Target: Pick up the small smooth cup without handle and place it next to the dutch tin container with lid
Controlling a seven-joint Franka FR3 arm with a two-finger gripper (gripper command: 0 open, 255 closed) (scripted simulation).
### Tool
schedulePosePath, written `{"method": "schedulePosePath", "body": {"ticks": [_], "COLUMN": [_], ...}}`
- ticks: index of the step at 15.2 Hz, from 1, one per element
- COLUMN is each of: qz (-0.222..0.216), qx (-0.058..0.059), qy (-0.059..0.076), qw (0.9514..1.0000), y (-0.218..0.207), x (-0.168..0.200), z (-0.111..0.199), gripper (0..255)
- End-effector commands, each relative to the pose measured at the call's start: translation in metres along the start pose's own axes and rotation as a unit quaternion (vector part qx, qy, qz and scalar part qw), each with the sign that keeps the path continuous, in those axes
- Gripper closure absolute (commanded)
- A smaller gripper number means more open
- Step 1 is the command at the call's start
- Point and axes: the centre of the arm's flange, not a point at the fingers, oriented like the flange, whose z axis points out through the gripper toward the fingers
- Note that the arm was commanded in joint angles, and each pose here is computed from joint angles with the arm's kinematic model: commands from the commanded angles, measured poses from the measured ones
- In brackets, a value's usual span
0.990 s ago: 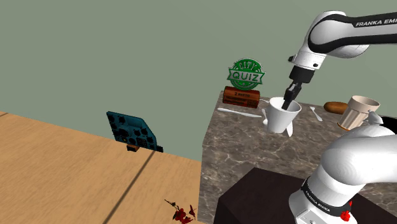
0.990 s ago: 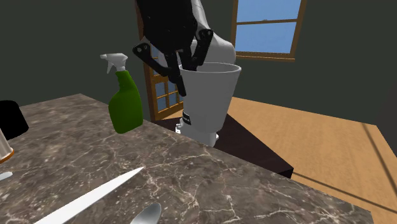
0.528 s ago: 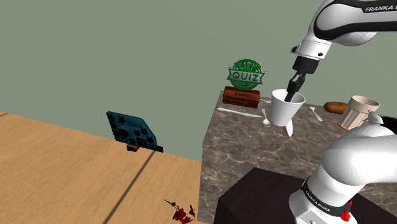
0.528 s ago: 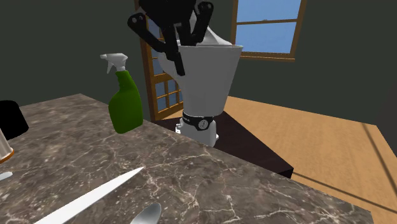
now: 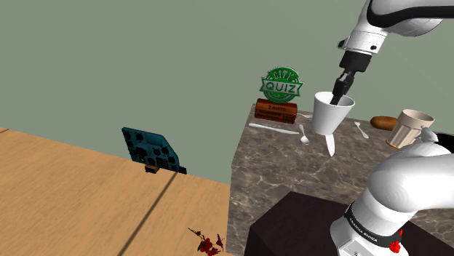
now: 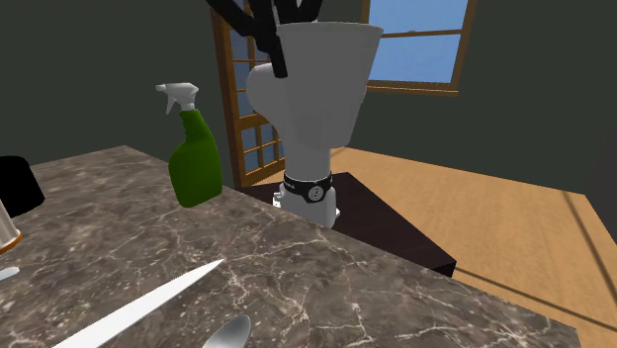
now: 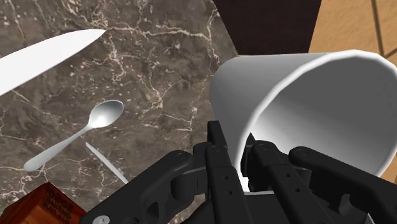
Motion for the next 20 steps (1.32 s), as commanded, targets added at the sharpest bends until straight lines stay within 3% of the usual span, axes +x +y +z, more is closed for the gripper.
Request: {"method": "schedulePosePath", "body": {"ticks": [1, 20], "qz": [0.0, 0.0], "qx": [0.0, 0.0], "qy": [0.0, 0.0], "qw": [1.0, 1.0], "y": [0.007, 0.147], "x": [-0.01, -0.216], "z": [-0.008, -0.043], "gripper": [255, 255]}}
